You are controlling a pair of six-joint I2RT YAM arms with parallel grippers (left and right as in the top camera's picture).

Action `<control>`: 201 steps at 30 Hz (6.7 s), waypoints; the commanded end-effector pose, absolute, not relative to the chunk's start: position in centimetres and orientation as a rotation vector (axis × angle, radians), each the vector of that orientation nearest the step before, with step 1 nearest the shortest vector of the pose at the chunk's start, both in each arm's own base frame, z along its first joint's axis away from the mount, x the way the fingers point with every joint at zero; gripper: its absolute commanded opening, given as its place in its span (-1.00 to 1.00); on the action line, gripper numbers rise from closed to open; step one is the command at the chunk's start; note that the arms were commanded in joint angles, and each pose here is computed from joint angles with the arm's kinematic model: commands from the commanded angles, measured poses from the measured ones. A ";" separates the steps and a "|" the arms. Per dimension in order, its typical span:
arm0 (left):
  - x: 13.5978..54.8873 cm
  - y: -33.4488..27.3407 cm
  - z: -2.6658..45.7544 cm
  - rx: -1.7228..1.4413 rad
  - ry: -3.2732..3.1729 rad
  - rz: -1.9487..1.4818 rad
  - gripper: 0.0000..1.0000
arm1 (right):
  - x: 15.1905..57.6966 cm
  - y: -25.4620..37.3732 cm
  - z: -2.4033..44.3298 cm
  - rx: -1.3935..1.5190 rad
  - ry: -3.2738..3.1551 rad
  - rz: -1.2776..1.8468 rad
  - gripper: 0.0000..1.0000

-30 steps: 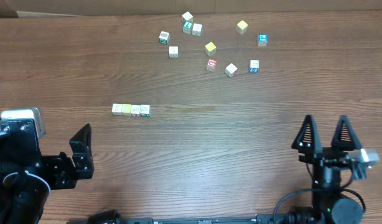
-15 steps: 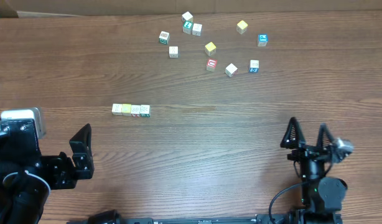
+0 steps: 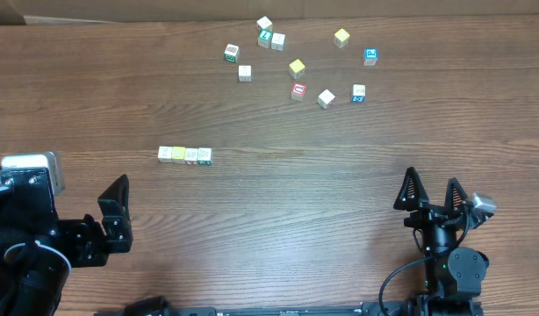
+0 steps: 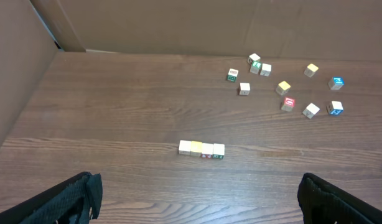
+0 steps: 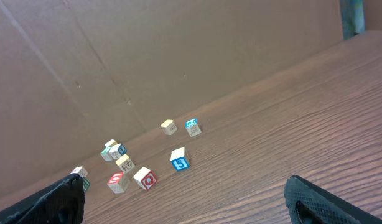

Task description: Form a horizontal line

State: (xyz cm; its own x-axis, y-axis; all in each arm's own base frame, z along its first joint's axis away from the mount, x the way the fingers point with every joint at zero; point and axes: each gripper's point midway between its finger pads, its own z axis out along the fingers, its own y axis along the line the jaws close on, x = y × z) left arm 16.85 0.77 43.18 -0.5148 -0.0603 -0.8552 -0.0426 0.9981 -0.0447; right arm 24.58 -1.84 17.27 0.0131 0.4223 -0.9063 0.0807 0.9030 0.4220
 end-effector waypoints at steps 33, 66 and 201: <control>17.8 -0.7 30.5 -0.098 1.826 -0.148 0.99 | 24.6 -2.0 17.1 0.409 1.544 0.269 1.00; 23.1 -1.0 15.1 -0.049 1.792 -0.158 0.99 | 24.6 -2.0 17.1 0.409 1.544 0.269 1.00; 24.6 -0.1 15.7 -0.097 1.642 -0.122 0.99 | 24.6 -2.0 17.1 0.409 1.544 0.269 1.00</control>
